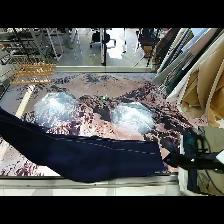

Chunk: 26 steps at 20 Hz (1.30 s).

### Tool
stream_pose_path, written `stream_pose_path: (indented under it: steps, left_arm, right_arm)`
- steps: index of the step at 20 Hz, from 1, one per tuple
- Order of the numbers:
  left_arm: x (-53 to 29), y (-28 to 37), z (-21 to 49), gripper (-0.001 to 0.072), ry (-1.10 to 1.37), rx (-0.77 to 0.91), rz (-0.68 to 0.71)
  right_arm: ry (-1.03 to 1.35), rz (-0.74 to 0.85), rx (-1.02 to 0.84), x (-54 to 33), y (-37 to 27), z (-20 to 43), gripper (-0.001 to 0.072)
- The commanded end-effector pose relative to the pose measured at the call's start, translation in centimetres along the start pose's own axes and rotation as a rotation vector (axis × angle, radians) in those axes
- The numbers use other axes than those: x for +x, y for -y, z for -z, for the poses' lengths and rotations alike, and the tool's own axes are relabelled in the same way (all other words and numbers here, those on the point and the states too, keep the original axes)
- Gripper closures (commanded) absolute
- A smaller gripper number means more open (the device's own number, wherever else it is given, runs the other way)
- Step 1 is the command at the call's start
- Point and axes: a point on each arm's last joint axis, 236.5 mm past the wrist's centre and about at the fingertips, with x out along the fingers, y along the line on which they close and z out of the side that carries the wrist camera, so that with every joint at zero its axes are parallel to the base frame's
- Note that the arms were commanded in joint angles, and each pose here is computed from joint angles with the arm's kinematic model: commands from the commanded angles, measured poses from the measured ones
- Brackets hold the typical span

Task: Fold the clothes and pants, and hang the long-sleeved shirts on hangers.

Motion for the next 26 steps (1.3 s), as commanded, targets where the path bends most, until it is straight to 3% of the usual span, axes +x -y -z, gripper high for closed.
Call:
stream_pose_path:
  steps: [1, 3, 6, 9, 13, 18, 19, 20, 22, 24, 25, 26]
  left_arm:
    - [3.9, -3.2, 2.9, 0.0699, -0.172, 0.04, -0.112]
    - [4.5, -4.0, 2.9, 0.0699, -0.181, 0.027, -0.118]
    - [4.4, -4.5, 2.9, 0.07, -0.179, 0.017, -0.123]
    - [4.3, -4.7, 2.9, 0.0699, -0.178, 0.011, -0.127]
    - [4.3, -4.8, 2.9, 0.0699, -0.177, 0.01, -0.127]
    - [4.3, -4.8, 2.9, 0.0699, -0.178, 0.01, -0.127]
    - [4.3, -4.8, 2.9, 0.0699, -0.178, 0.01, -0.127]
    - [4.2, -4.8, 2.9, 0.0699, -0.179, 0.01, -0.127]
    - [4.2, -4.8, 3.1, 0.0699, -0.185, 0.007, -0.127]
    - [4.0, -5.2, 3.1, 0.0699, -0.182, -0.002, -0.131]
    - [3.9, -5.4, 3.2, 0.0699, -0.186, -0.007, -0.132]
    - [3.8, -5.5, 3.3, 0.0699, -0.192, -0.012, -0.132]
  right_arm:
    - [0.079, 0.061, 0.068, 1.7, 2.7, -2.5, 0.0191]
    - [0.119, 0.058, 0.101, 1.6, 3.5, -6.8, 0.021]
    - [-0.046, 0.032, 0.14, 5.1, 6.0, -9.5, 0.021]
    - [-0.178, -0.01, 0.129, 9.2, 8.4, -11.2, 0.0269]
    - [-0.17, -0.089, 0.022, 11.5, 8.3, -12.9, 0.027]
    - [-0.12, -0.078, -0.092, 12.9, 6.6, -14.4, 0.0272]
    - [-0.139, -0.08, -0.109, 13.3, 6.0, -14.1, 0.0332]
    - [-0.166, -0.091, -0.114, 13.7, 5.3, -13.5, 0.044]
    - [-0.225, -0.111, -0.101, 13.8, 4.3, -12.2, 0.0421]
    - [-0.289, -0.135, -0.105, 13.3, 3.9, -10.7, 0.0449]
    - [-0.315, -0.136, -0.112, 13.0, 3.9, -10.1, 0.0569]
    - [-0.329, -0.141, -0.113, 12.7, 3.7, -9.8, 0.0645]
